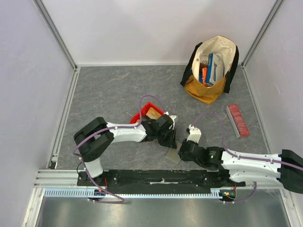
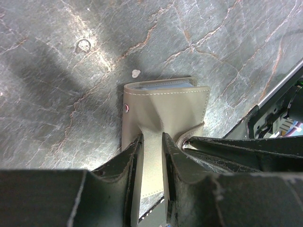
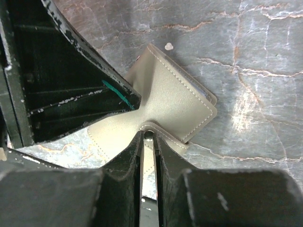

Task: Put the credit cards into the card holder
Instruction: Close the card holder at the center of the board, then reset both arms

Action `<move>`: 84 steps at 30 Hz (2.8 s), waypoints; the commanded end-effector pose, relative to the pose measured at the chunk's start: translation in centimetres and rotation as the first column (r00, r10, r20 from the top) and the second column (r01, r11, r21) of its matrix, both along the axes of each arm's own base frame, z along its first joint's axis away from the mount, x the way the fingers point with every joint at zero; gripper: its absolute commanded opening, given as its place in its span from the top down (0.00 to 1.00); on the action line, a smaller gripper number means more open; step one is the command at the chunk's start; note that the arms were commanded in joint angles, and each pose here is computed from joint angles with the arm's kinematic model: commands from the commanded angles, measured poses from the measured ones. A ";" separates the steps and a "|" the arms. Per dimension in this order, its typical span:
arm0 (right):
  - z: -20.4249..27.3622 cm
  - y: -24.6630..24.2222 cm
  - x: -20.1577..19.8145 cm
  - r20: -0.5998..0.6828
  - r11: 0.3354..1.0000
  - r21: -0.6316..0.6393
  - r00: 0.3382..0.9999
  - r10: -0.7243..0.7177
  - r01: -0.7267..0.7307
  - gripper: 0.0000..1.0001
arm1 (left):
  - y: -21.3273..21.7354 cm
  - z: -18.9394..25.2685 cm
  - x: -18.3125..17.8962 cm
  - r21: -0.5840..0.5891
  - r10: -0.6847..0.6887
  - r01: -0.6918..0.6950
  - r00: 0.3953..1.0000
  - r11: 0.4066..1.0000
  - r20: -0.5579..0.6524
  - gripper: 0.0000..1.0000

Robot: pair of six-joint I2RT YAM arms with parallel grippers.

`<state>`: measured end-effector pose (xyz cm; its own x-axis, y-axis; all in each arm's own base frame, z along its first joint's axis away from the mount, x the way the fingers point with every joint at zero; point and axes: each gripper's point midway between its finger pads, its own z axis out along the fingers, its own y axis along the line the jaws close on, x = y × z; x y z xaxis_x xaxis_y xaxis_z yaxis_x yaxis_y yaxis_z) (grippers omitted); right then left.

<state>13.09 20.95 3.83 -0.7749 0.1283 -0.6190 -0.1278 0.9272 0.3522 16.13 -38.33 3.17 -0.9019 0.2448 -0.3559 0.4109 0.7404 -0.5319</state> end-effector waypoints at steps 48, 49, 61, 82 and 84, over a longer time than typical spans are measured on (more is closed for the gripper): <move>-3.8 -1.9 0.8 -0.283 0.989 -0.147 0.959 -0.018 -0.025 0.91 | 1.0 -1.9 -1.0 0.020 -0.058 0.059 0.998 0.998 -0.001 0.76; -4.1 -2.3 0.7 -0.293 0.985 -0.173 0.956 -0.030 -0.022 0.92 | 1.0 -1.9 -1.0 0.020 -0.057 0.057 0.998 0.998 -0.003 0.76; -0.7 -2.5 3.1 -0.170 0.980 -0.199 0.985 -0.041 0.007 0.82 | 0.8 -0.3 -0.3 -0.016 -0.037 0.038 0.998 0.999 0.050 0.72; 7.8 -9.5 11.5 0.192 0.922 -0.109 0.918 -0.347 0.371 0.03 | 7.0 15.9 5.0 -0.127 0.201 -0.160 0.869 0.979 0.452 0.14; 8.1 -11.3 12.2 0.213 0.898 -0.125 0.896 -0.390 0.421 0.02 | 8.6 16.5 5.4 -0.120 0.237 -0.204 0.854 0.972 0.464 0.13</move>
